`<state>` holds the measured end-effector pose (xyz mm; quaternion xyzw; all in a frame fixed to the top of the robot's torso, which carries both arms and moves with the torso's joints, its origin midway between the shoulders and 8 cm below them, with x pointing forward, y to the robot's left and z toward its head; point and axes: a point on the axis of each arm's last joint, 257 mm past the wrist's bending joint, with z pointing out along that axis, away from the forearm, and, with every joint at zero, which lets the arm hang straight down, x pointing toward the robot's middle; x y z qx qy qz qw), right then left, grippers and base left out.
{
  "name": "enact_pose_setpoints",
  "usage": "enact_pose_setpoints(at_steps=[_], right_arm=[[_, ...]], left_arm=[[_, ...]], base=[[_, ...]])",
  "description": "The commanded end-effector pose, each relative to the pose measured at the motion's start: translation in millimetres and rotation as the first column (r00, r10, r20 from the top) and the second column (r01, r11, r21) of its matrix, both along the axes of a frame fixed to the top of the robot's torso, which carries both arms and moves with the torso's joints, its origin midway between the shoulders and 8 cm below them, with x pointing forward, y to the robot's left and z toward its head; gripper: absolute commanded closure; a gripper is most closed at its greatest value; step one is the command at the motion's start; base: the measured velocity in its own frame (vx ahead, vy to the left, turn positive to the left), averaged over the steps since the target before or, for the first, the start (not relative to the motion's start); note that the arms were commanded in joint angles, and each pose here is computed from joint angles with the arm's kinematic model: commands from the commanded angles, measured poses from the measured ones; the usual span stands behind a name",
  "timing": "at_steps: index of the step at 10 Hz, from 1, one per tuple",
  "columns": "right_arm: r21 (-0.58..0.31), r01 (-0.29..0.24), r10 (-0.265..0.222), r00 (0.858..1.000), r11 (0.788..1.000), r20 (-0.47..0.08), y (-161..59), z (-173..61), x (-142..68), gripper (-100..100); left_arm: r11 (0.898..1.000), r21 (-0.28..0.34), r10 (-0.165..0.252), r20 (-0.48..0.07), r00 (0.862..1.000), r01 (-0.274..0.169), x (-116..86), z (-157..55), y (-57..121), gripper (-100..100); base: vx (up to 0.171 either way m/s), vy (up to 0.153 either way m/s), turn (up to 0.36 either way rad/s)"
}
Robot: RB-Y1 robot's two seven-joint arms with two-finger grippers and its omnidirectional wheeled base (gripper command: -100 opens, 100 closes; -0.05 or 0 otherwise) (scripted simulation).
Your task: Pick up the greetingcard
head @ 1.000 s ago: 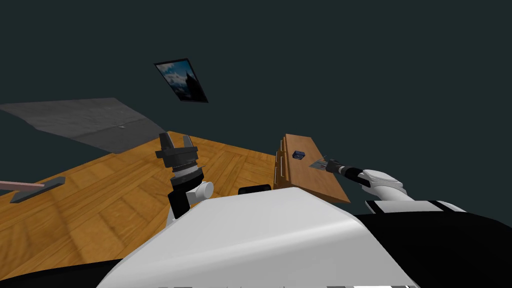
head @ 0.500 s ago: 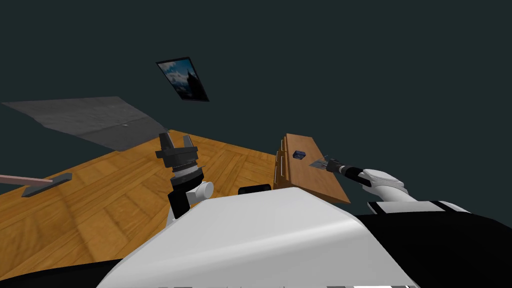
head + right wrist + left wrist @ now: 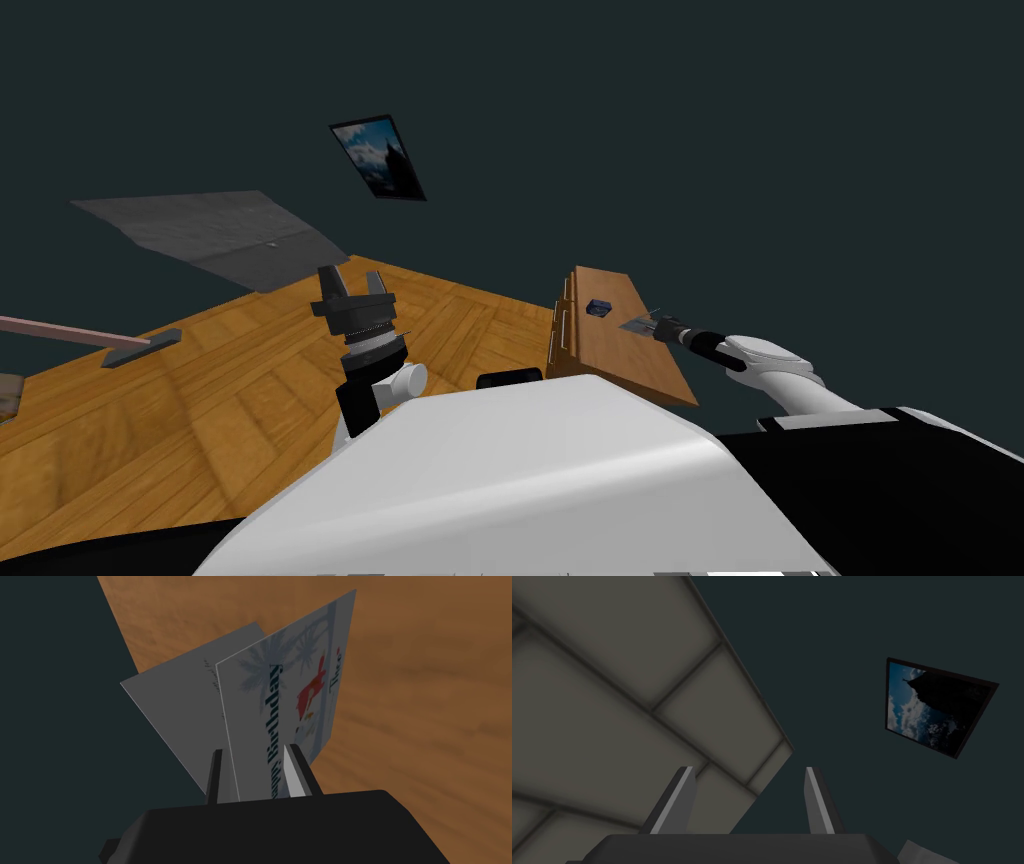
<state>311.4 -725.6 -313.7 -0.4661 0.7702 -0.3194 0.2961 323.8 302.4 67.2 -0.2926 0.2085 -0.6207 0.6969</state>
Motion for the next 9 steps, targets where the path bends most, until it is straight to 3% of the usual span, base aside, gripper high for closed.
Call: enact_pose_setpoints(at_steps=[1, 8, 9], right_arm=[[-0.004, 0.016, -0.016, 1.0, 1.0, 0.003, -0.8, 3.2, 1.8, 100], [0.025, 0.083, -0.083, 0.997, 0.996, -0.007, 9.8, -0.3, -1.0, 100], [0.021, 0.072, -0.072, 0.997, 0.997, -0.006, 8.5, 0.4, -0.3, 100]], left_arm=[[1.0, 0.0, 0.0, 0.0, 1.0, 0.0, 0.0, 0.0, 0.0, 0], [1.0, 0.0, 0.0, 0.0, 1.0, 0.0, 0.0, 0.0, 0.0, 0], [1.0, 0.0, 0.0, 0.0, 1.0, 0.0, 0.0, 0.0, 0.0, 0]], base=[[-0.072, -0.039, 0.072], [-0.085, -0.021, 0.088], [-0.034, -0.008, 0.019]])
